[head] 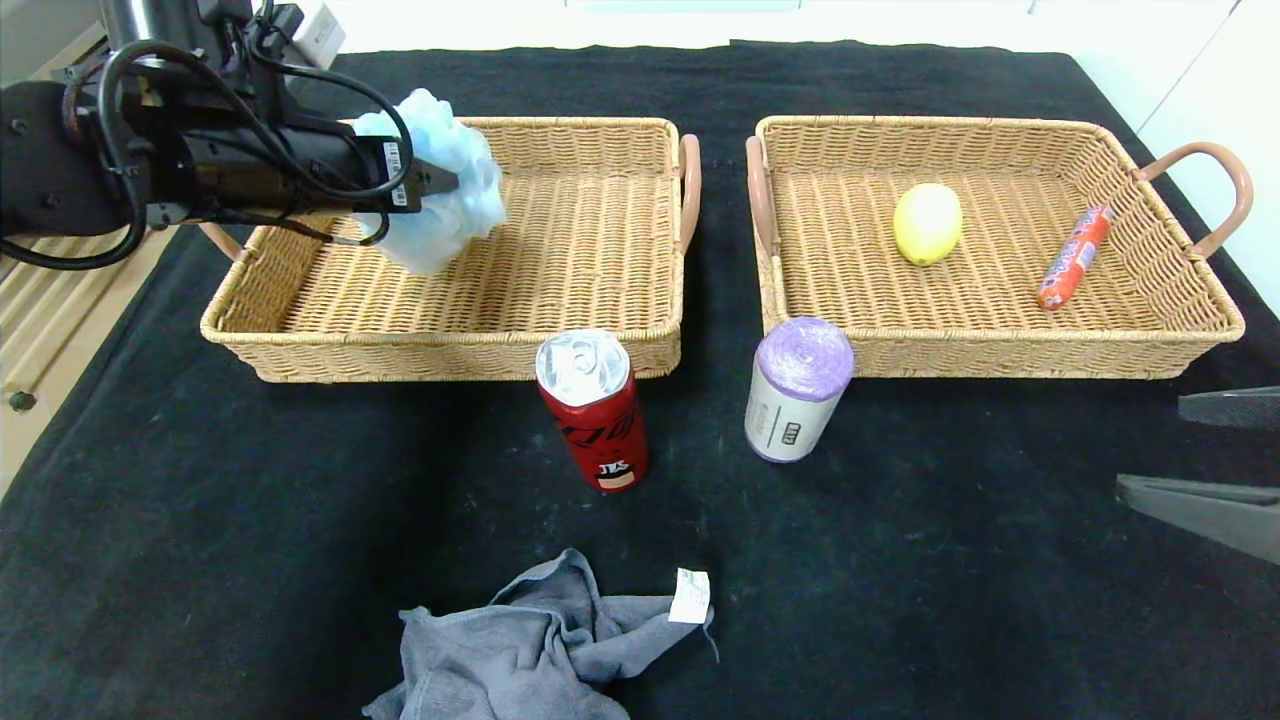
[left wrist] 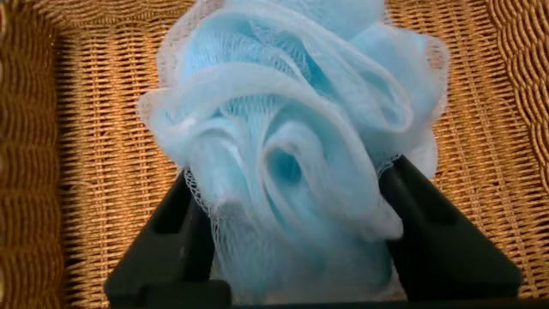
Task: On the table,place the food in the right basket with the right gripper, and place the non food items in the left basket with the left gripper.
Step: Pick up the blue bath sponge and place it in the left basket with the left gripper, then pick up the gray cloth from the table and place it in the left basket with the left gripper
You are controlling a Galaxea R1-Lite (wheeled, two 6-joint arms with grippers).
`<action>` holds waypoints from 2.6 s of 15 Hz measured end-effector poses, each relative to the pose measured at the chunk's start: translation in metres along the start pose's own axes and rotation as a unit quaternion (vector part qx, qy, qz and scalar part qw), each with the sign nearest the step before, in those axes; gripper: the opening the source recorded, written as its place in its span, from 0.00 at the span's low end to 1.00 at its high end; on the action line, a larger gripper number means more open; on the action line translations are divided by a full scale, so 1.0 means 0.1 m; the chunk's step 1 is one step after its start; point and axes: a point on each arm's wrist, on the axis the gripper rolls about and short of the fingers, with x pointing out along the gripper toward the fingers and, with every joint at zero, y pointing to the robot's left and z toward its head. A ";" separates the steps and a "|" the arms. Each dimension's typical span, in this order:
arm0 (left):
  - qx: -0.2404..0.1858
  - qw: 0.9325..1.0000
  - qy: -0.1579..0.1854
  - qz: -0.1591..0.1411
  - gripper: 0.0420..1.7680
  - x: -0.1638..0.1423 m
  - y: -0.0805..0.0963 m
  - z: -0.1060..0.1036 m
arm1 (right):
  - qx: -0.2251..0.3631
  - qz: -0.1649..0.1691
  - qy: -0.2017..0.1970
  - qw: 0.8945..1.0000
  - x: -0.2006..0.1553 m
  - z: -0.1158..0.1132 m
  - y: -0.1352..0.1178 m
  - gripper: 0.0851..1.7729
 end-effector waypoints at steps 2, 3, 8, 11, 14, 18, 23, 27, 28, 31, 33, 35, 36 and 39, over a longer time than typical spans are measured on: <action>0.000 1.000 0.000 0.000 0.74 0.00 0.00 0.00 | 0.000 0.000 0.000 1.000 0.00 0.00 0.00 0.96; 0.000 1.000 0.000 0.000 0.77 -0.01 0.00 0.00 | 0.000 0.000 0.000 1.000 0.00 0.00 0.00 0.96; 0.000 1.000 0.004 0.002 0.86 -0.03 0.00 0.00 | 0.000 0.000 0.000 1.000 0.00 0.00 0.00 0.96; 0.001 1.000 0.006 0.004 0.89 -0.08 0.00 0.01 | 0.000 0.000 -0.001 1.000 0.00 0.00 0.00 0.96; 0.001 1.000 0.015 0.007 0.92 -0.19 0.00 0.01 | 0.000 0.000 -0.001 1.000 0.00 0.00 0.00 0.96; 0.004 1.000 0.025 0.005 0.94 -0.41 -0.03 -0.02 | 0.001 0.000 0.002 1.000 0.01 0.00 0.00 0.96; 0.009 0.999 0.037 -0.008 0.95 -0.78 -0.15 -0.10 | 0.002 0.001 0.005 1.000 0.03 -0.01 -0.01 0.96; 0.019 0.998 0.057 -0.008 0.96 -1.07 -0.30 -0.17 | 0.002 0.001 0.005 1.000 0.03 -0.01 -0.01 0.96; 0.024 0.997 0.077 -0.009 0.96 -1.14 -0.35 -0.21 | 0.002 0.001 0.005 1.000 0.03 -0.01 -0.01 0.96; 0.035 0.991 0.129 -0.012 0.96 -1.32 -0.42 -0.34 | 0.002 0.001 0.006 1.000 0.04 -0.01 -0.01 0.96; 0.040 0.987 0.157 -0.016 0.96 -1.44 -0.43 -0.41 | 0.003 0.002 0.007 1.000 0.04 -0.01 -0.02 0.96; 0.049 0.979 0.195 -0.021 0.96 -1.56 -0.43 -0.48 | 0.003 0.002 0.008 1.000 0.05 -0.01 -0.02 0.96; 0.053 0.976 0.211 -0.026 0.96 -1.61 -0.44 -0.52 | 0.003 0.002 0.008 1.000 0.05 -0.01 -0.02 0.96; 0.064 0.969 0.234 -0.051 0.97 -1.73 -0.51 -0.64 | 0.003 0.002 0.008 1.000 0.05 -0.01 -0.02 0.96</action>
